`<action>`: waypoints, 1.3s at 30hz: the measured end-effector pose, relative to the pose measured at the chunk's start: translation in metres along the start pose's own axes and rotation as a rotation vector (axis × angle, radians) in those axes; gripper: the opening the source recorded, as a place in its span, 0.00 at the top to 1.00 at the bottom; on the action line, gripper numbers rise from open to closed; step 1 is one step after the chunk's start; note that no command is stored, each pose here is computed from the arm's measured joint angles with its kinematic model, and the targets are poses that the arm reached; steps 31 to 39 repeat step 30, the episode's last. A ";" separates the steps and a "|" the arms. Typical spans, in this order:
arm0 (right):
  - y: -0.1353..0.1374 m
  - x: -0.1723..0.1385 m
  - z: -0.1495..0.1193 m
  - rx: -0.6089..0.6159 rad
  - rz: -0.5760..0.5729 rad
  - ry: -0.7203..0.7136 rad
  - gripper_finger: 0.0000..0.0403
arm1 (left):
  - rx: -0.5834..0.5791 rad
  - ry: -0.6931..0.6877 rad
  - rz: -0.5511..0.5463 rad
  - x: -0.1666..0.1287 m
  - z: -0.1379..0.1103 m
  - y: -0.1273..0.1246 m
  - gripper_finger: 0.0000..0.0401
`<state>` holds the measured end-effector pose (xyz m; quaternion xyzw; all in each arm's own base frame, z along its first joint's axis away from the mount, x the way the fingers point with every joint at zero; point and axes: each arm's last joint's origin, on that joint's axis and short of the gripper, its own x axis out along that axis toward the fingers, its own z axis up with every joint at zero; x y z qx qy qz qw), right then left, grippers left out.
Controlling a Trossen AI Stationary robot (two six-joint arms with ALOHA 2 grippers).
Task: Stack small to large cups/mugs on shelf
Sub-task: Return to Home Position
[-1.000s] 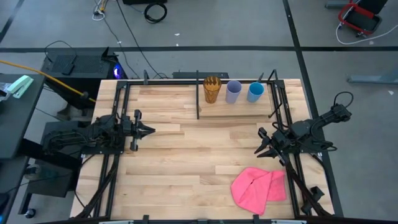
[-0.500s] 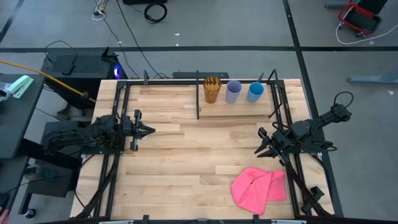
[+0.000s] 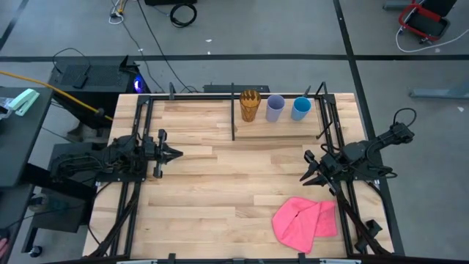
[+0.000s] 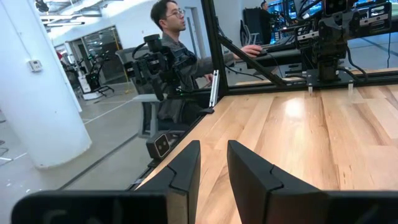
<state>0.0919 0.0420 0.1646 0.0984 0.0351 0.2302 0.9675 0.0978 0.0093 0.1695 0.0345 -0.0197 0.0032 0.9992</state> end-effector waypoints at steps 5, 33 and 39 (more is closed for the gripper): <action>0.000 0.000 0.000 0.000 0.000 0.000 0.78 | 0.000 0.000 0.000 0.000 0.000 0.000 0.92; 0.000 0.000 0.000 0.000 0.000 0.000 0.78 | 0.000 0.000 0.000 0.000 0.000 0.000 0.91; 0.000 0.000 0.000 0.000 0.000 0.000 0.78 | 0.000 0.000 0.000 0.000 0.000 0.000 0.91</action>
